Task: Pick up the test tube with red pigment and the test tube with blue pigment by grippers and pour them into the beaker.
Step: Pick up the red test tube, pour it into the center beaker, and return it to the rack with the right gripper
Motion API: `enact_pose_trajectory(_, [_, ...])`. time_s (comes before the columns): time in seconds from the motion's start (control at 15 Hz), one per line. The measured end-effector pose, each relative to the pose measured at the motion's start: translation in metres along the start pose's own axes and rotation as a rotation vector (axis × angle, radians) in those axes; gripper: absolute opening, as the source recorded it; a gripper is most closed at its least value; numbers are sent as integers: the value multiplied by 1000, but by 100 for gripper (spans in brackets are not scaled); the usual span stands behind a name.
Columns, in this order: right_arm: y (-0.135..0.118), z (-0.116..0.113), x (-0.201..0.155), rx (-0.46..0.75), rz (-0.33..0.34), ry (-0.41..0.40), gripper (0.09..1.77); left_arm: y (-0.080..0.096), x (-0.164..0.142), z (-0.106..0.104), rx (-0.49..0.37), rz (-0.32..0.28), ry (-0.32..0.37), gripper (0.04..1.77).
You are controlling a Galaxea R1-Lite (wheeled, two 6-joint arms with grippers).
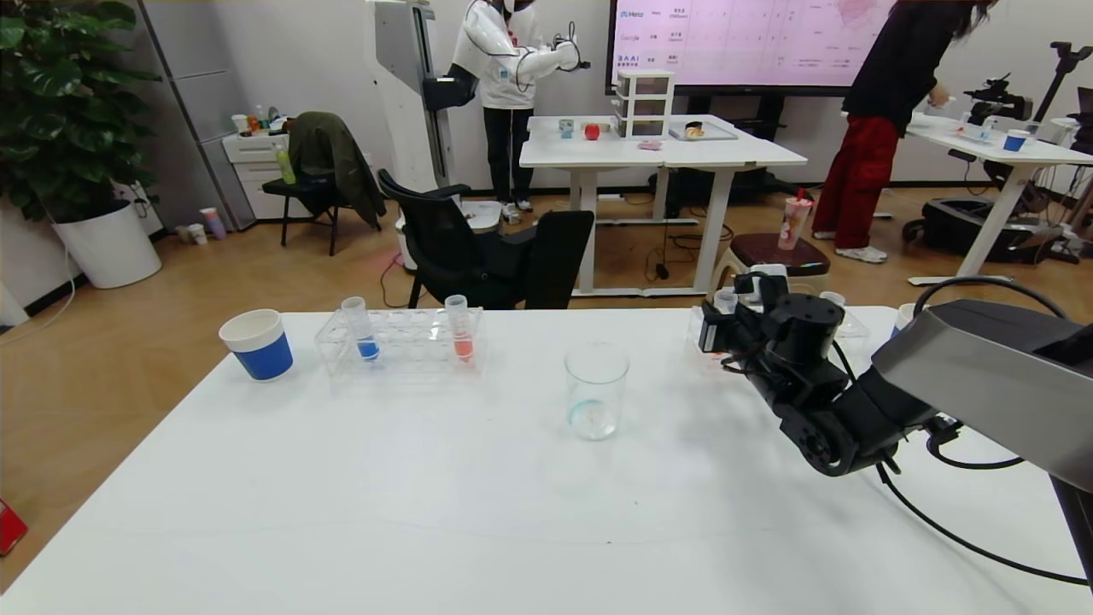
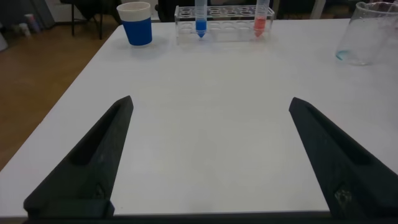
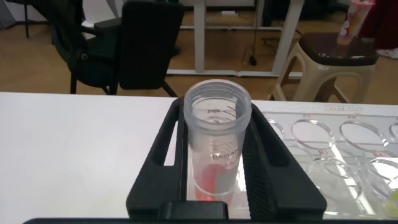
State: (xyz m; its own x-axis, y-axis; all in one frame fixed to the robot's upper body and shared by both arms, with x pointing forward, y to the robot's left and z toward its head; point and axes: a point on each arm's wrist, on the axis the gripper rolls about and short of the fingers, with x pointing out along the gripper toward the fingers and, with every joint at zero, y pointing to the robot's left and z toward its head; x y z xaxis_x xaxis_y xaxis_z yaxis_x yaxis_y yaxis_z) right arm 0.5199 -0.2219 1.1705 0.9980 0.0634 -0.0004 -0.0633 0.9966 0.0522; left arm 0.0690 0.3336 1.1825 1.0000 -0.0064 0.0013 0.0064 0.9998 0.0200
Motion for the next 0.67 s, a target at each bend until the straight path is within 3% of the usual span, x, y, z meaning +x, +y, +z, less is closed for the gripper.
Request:
enact_pose_trajectory(0.27, [-2,12,-1,-8,-6,-23,51,0,0,0,0,0,0,175])
enact_pose_trajectory(0.67, [-5,57,-4,-86,-9,-105,51,0,0,0,0,0,0,175])
